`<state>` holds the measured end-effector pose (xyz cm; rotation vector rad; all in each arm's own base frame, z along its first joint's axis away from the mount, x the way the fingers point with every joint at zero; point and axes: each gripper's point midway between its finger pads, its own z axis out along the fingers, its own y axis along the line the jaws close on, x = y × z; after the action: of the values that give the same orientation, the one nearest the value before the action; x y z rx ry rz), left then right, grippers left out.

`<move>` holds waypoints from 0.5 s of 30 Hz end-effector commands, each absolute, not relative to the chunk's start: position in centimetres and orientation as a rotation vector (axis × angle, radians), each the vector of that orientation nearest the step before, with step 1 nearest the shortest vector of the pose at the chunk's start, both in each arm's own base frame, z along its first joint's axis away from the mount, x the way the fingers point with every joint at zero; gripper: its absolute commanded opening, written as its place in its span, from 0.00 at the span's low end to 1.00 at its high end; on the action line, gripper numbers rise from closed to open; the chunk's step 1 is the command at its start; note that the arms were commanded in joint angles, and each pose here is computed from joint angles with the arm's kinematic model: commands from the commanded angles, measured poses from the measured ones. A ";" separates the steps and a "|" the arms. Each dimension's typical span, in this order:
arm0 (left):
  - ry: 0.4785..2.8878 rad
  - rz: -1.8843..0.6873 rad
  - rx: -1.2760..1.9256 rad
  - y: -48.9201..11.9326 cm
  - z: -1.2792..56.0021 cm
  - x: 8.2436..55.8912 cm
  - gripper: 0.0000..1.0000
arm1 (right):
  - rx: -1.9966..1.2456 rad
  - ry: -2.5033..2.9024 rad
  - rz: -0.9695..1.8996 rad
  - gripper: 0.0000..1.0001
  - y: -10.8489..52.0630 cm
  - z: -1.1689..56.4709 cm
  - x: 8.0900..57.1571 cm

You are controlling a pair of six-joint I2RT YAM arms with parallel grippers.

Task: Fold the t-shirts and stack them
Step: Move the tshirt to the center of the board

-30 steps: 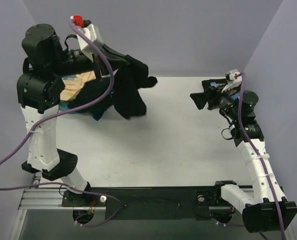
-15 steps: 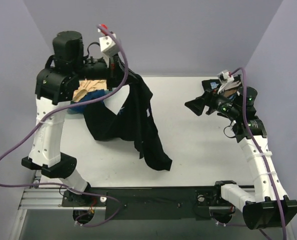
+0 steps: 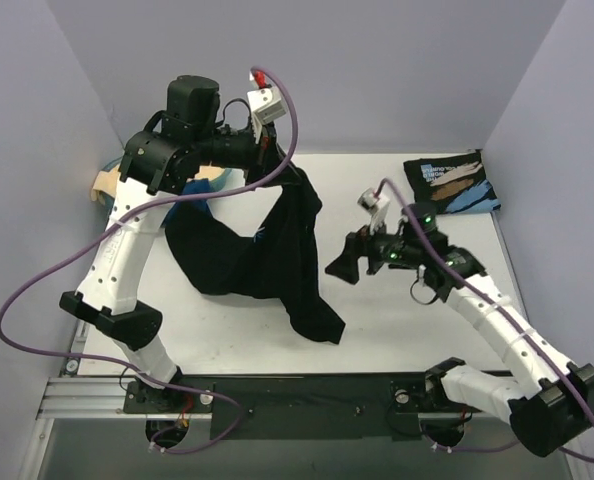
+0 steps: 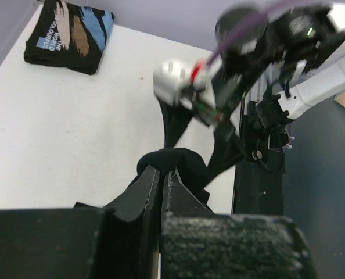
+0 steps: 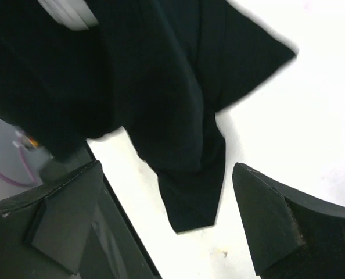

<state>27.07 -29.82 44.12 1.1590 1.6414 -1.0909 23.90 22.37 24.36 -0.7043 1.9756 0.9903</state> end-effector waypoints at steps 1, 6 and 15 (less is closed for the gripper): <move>1.493 -1.052 1.155 -29.9 47.9 27.3 0.00 | -0.740 1.949 0.824 0.91 25.1 18.5 23.4; 1.472 -1.037 1.147 -29.7 48.7 27.4 0.00 | -0.733 1.909 0.718 0.92 28.0 15.3 23.1; 1.461 -1.078 1.142 -29.9 49.3 26.7 0.00 | -0.657 1.848 0.807 0.77 29.6 19.6 26.2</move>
<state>27.26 -29.76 46.41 1.1427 1.5784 -1.0721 22.34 28.34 14.29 -0.7794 1.9835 0.7736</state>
